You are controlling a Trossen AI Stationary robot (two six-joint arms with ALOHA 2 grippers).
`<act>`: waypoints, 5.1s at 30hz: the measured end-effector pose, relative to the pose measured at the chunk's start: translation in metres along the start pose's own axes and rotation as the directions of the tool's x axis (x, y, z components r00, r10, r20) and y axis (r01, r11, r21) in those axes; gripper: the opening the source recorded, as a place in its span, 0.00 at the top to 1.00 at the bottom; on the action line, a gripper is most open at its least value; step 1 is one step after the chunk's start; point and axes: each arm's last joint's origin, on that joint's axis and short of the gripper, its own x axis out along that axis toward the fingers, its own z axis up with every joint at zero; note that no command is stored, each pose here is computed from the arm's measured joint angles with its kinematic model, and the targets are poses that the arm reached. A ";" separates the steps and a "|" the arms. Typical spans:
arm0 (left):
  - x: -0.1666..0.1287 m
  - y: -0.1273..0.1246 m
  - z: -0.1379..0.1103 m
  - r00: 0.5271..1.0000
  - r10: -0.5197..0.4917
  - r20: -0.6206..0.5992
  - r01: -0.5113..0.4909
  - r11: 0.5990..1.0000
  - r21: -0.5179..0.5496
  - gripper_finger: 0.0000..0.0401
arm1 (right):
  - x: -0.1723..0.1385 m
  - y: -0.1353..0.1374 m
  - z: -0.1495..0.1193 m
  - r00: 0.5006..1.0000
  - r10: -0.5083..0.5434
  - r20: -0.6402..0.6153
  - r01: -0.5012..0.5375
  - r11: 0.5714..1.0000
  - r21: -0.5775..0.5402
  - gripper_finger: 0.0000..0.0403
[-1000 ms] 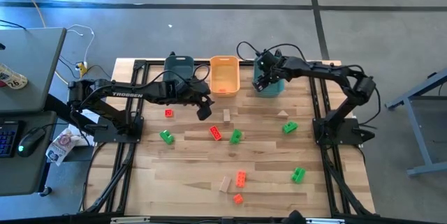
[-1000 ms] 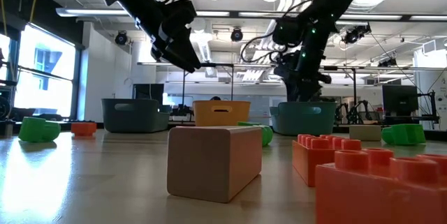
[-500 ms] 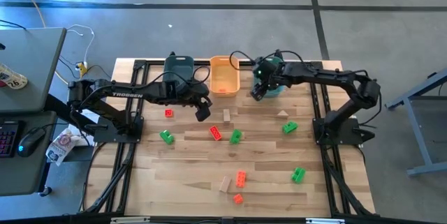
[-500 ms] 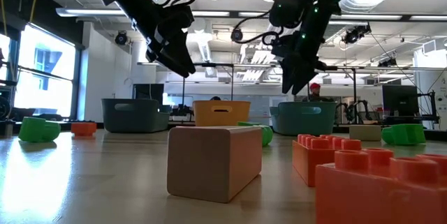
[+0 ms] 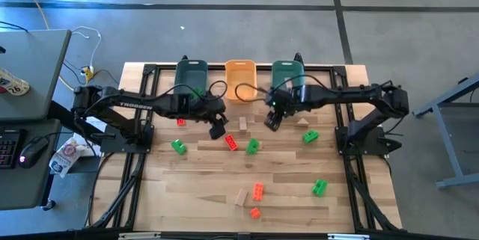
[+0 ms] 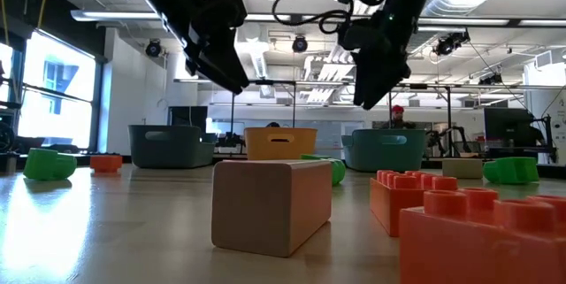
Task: Sort & place blocks by color
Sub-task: Put the orange game piece into the yellow bin
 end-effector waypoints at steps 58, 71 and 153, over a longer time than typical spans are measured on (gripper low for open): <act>-0.051 -0.132 -0.064 0.936 -0.325 -0.136 0.291 0.931 -0.222 0.48 | -0.054 0.161 -0.061 0.770 0.620 0.154 -0.207 0.471 -0.858 0.41; -0.053 -0.134 -0.065 0.934 -0.331 -0.133 0.294 0.925 -0.239 0.48 | -0.035 0.170 -0.067 0.770 0.635 0.065 -0.222 0.362 -0.906 0.41; -0.031 -0.099 -0.034 0.978 -0.210 -0.009 0.188 0.894 -0.407 0.48 | 0.023 0.166 -0.078 0.960 0.215 0.181 0.053 0.492 -0.869 0.72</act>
